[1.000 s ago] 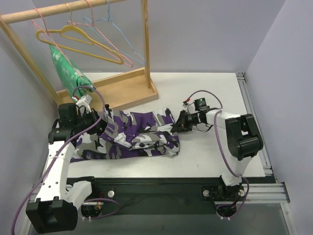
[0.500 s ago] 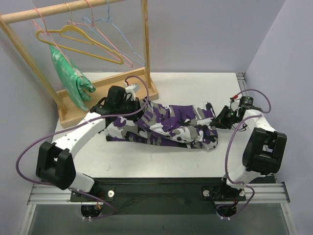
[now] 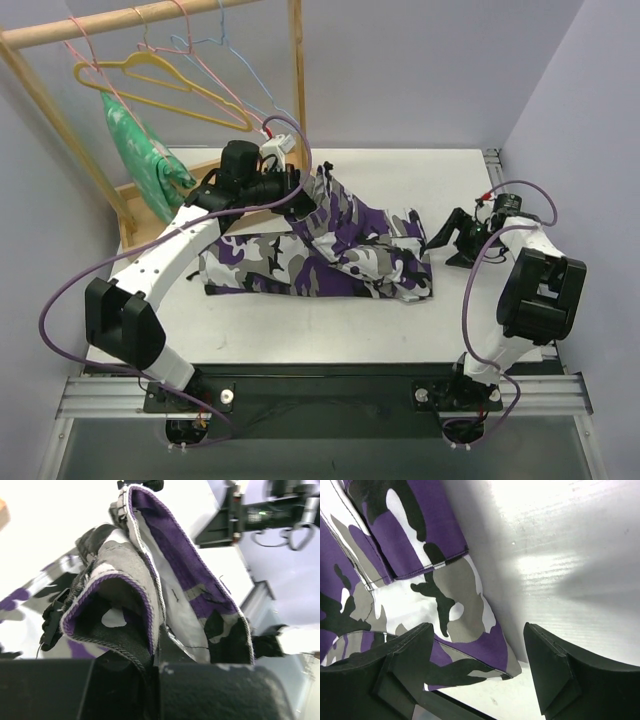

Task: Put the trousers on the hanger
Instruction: Fold the trousers at the center of the board.

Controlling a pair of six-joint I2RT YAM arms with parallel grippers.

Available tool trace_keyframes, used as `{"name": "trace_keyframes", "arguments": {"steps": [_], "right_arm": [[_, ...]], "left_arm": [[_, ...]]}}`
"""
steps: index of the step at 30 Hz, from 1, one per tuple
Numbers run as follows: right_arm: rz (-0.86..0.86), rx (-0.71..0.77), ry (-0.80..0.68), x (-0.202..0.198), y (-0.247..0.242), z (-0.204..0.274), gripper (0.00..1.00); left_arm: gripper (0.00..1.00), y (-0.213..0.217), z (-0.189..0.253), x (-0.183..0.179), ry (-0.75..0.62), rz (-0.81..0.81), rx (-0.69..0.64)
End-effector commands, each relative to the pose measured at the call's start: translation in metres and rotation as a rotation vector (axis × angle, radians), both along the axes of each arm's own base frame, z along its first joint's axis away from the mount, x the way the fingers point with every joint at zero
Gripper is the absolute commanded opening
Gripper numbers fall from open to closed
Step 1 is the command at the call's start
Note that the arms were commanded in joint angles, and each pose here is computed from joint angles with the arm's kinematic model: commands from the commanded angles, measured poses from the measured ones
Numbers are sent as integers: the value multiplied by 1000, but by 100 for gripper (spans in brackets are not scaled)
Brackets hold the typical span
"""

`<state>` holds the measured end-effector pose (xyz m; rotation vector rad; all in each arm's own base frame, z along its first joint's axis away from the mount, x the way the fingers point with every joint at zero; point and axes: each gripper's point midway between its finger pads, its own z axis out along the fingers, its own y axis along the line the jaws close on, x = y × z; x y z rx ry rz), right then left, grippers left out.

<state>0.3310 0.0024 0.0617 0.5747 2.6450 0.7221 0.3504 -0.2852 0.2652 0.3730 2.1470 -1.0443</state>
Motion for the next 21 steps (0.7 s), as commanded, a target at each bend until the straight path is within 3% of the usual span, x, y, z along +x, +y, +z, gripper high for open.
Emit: {"name": "trace_keyframes", "arguments": {"steps": [1, 9, 15, 21], "right_arm": [[24, 88, -17, 9, 8, 12, 74], [38, 138, -30, 18, 12, 17, 74], [46, 162, -28, 20, 15, 16, 74], [88, 205, -40, 25, 28, 19, 74]], "left_arm": [[0, -14, 71, -3, -103, -81, -190], [0, 14, 103, -17, -109, -59, -266], [0, 44, 156, -32, -197, -60, -401], [0, 61, 171, -46, -200, -70, -421]]}}
